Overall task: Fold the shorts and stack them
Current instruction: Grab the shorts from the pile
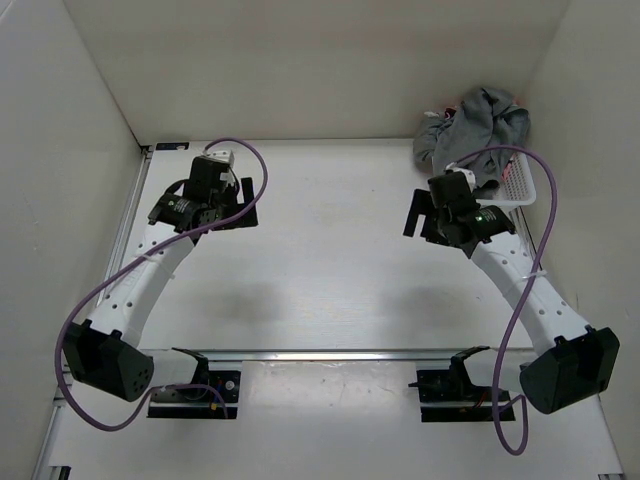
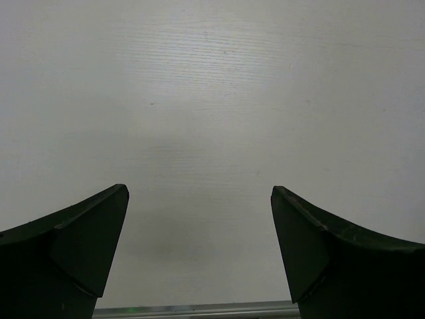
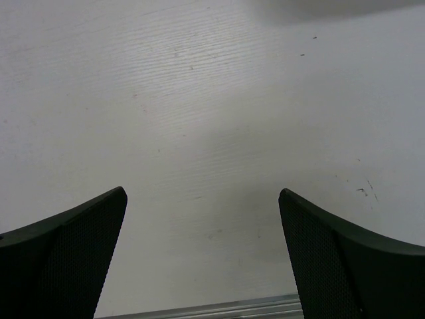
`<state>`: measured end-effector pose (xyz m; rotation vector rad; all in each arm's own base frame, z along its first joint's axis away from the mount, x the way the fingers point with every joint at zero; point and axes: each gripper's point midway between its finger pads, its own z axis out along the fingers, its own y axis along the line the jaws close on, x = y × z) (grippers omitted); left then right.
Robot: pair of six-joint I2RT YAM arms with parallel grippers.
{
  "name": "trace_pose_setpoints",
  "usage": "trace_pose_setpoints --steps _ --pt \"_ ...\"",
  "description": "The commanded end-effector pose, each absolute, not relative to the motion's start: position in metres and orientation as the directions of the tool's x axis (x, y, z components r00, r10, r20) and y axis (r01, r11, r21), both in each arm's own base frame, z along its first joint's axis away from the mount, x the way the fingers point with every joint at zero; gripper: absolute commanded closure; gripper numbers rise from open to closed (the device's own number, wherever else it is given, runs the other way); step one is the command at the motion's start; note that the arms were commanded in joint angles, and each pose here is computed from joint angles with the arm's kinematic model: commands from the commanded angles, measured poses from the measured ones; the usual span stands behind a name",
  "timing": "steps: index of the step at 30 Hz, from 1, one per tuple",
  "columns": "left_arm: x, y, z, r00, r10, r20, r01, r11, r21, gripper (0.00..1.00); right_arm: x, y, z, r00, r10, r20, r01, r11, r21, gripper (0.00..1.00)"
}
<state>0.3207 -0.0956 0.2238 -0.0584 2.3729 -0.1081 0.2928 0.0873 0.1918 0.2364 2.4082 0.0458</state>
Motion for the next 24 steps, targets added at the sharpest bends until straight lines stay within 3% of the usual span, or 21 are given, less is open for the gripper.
trace_pose_setpoints --steps 1,8,12,21,23,24 --pt "0.319 -0.104 0.254 -0.661 -0.096 -0.744 0.036 0.987 -0.16 0.0 0.297 0.075 0.204 -0.699 0.197 -0.687 0.183 0.979 0.095 0.0" --pt "0.316 -0.12 0.263 -0.648 -0.087 -0.757 0.065 0.983 -0.169 0.0 0.323 0.01 0.228 -0.592 0.293 -0.751 0.416 0.909 0.026 0.0" --pt "0.314 -0.13 0.26 -0.663 -0.104 -0.742 0.068 0.978 -0.198 0.0 0.358 -0.027 0.258 -0.528 0.396 -0.752 0.481 0.869 0.12 0.0" --pt "0.332 -0.145 0.236 -0.725 -0.08 -0.684 0.065 0.981 -0.184 0.0 0.475 -0.073 0.189 -0.638 0.483 -0.6 0.517 0.846 0.132 0.0" --pt "0.336 -0.148 0.231 -0.733 -0.07 -0.676 0.065 0.983 -0.172 0.0 0.506 -0.072 0.2 -0.607 0.489 -0.627 0.499 0.848 0.178 0.0" --pt "0.34 -0.15 0.236 -0.725 -0.074 -0.685 0.067 0.982 -0.176 0.0 0.517 -0.077 0.174 -0.634 0.5 -0.59 0.51 0.844 0.169 0.0"
